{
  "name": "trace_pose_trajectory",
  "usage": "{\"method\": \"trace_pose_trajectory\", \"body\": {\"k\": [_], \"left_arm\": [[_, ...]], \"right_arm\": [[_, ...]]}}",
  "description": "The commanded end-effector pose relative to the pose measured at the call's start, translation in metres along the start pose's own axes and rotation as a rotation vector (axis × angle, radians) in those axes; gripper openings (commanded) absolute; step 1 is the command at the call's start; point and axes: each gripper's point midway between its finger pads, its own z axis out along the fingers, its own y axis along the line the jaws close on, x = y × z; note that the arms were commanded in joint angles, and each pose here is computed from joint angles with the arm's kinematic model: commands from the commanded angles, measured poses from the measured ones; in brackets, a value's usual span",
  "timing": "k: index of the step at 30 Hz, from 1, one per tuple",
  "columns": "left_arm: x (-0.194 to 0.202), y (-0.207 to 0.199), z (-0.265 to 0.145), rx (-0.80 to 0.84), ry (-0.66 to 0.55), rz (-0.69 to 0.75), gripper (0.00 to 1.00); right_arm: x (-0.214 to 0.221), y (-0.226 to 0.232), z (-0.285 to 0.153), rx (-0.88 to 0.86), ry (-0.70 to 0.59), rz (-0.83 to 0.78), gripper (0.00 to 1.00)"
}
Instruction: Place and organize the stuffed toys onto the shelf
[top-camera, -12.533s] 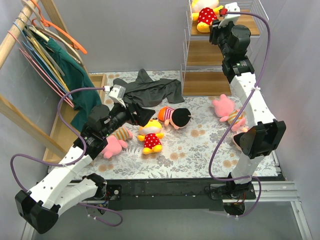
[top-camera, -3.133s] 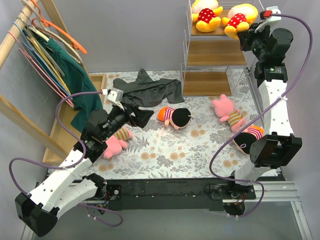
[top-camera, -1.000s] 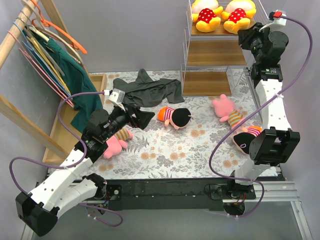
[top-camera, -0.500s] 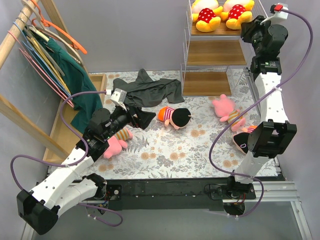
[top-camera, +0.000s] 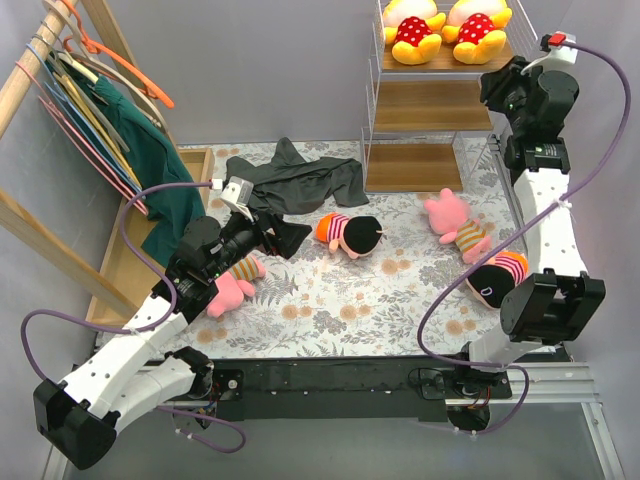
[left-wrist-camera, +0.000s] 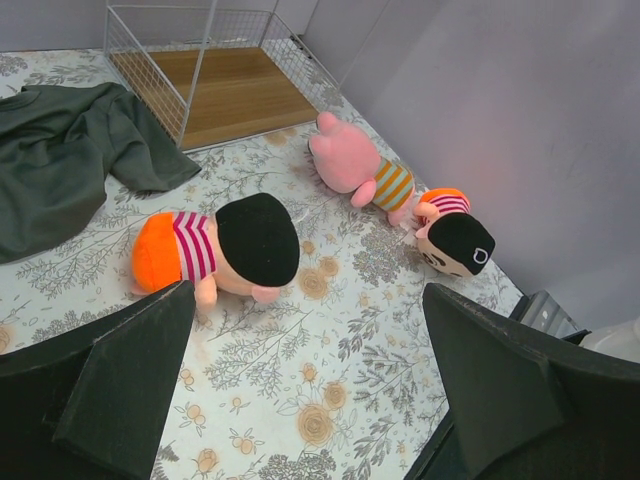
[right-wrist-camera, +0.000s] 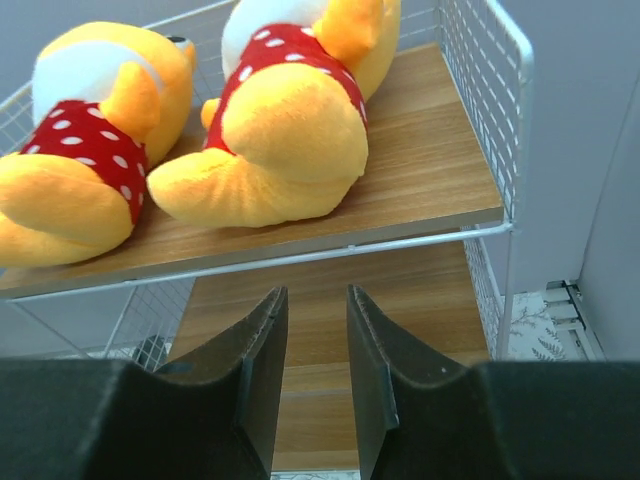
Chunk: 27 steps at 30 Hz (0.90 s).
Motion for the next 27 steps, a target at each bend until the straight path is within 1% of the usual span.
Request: {"method": "trace_pose_trajectory", "body": {"k": [1,2,3,5,7,8,9,10,11,12,13,14,15,16,18,20,22,23,24,26,27], "left_arm": [[0.0,-0.003,0.0,0.015,0.005,0.007,0.98],[-0.001,-0.004,0.0,0.014,0.008,0.008,0.98],[-0.001,-0.002,0.0,0.006,0.006,0.009,0.98],[0.0,0.001,0.0,-0.01,0.008,0.011,0.98],[-0.002,0.001,-0.001,-0.013,0.007,0.015,0.98],[-0.001,0.001,-0.001,-0.012,0.009,0.017,0.98],[0.0,0.001,0.0,-0.012,0.012,0.016,0.98],[0.0,0.001,0.001,-0.012,0.015,0.015,0.98],[0.002,0.002,0.002,-0.013,0.021,0.014,0.98],[0.002,0.001,0.003,-0.008,0.025,0.012,0.98],[0.003,0.0,0.004,-0.004,0.033,0.01,0.98],[0.004,0.001,0.006,-0.004,0.037,0.007,0.98],[0.005,0.001,0.007,-0.005,0.04,0.005,0.98],[0.01,0.004,0.006,-0.018,0.062,0.0,0.98],[0.012,0.007,0.007,-0.032,0.071,-0.002,0.98],[0.014,0.01,0.008,-0.045,0.078,0.001,0.98],[0.017,0.012,0.011,-0.052,0.095,0.004,0.98],[0.022,0.014,0.014,-0.055,0.125,0.002,0.98],[0.026,0.015,0.016,-0.058,0.145,0.001,0.98],[0.033,0.018,0.02,-0.068,0.183,0.001,0.98],[0.04,0.023,0.027,-0.083,0.213,-0.001,0.98]], "right_arm": [[-0.038,0.01,-0.028,-0.001,-0.075,-0.029,0.38],[-0.045,0.014,-0.038,-0.006,-0.086,-0.032,0.38],[-0.03,0.009,-0.042,0.005,-0.053,-0.023,0.38],[-0.024,0.014,-0.061,-0.004,-0.028,0.006,0.38],[0.012,0.01,-0.074,0.0,0.057,0.04,0.39],[0.008,0.017,-0.091,-0.019,0.043,0.056,0.39],[0.043,0.014,-0.098,-0.022,0.115,0.101,0.39],[0.053,0.017,-0.107,-0.032,0.133,0.127,0.39],[0.053,0.025,-0.122,-0.056,0.13,0.139,0.39],[0.07,0.027,-0.13,-0.069,0.169,0.166,0.4],[0.1,0.022,-0.138,-0.051,0.236,0.191,0.4],[0.111,0.024,-0.148,-0.051,0.259,0.209,0.41],[0.124,0.027,-0.153,-0.068,0.284,0.23,0.43],[0.149,0.023,-0.159,-0.06,0.332,0.256,0.44],[0.169,0.025,-0.166,-0.065,0.387,0.271,0.49],[0.199,0.026,-0.173,-0.065,0.472,0.262,0.5],[0.224,0.039,-0.182,-0.108,0.562,0.23,0.55],[0.245,0.051,-0.189,-0.135,0.626,0.211,0.57],[0.257,0.054,-0.195,-0.131,0.657,0.208,0.6],[0.276,0.079,-0.206,-0.195,0.695,0.234,0.63],[0.291,0.081,-0.214,-0.202,0.725,0.247,0.71]]}}
